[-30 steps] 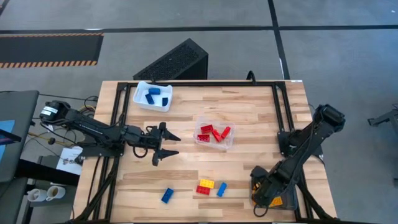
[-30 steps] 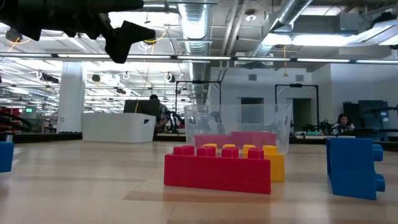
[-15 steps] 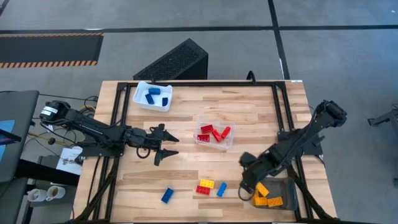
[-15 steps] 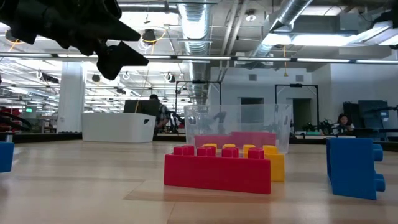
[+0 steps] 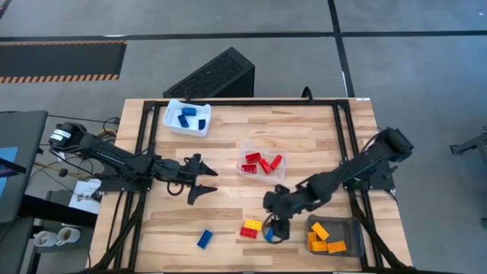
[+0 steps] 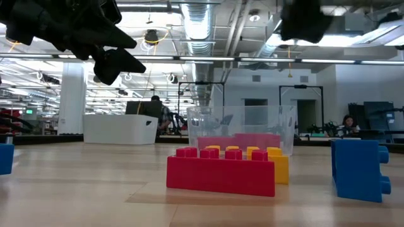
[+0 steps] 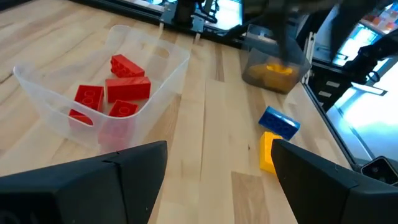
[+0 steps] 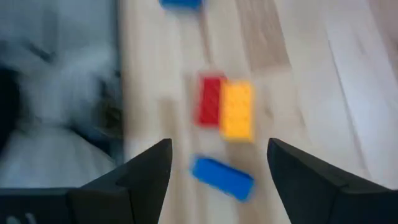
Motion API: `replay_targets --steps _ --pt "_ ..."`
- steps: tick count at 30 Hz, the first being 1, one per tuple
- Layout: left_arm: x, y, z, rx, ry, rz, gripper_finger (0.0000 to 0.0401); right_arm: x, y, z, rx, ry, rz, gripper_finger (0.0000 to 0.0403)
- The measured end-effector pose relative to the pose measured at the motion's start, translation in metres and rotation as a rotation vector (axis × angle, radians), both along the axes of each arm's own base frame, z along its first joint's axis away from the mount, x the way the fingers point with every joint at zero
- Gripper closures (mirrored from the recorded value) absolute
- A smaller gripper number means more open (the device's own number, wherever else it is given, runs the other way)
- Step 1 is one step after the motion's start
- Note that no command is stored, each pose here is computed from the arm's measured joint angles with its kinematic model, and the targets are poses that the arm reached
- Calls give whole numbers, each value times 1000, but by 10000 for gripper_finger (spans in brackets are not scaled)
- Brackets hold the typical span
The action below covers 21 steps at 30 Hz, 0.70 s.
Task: Sort & place blocks by color
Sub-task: Put the blue game piece into the white bin
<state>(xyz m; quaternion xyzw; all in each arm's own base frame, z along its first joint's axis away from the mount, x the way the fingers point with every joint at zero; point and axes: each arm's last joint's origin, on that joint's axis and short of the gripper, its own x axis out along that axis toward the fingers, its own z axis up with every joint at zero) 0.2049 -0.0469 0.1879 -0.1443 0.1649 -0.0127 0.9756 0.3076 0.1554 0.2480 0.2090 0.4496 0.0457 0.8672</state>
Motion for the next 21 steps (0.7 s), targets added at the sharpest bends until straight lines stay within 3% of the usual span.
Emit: replay_targets --steps 5,10,15,21 --pt "0 -1 0 3 -3 -20 129 12 7 -41 -108 89 172 117" --pt "0 -1 0 11 -6 -24 129 18 10 -75 -104 262 283 117" --pt "0 -1 1 9 -13 -23 129 29 16 -71 -101 299 326 117" --pt "1 -1 2 -2 -20 -28 129 29 27 -79 -200 279 403 117"
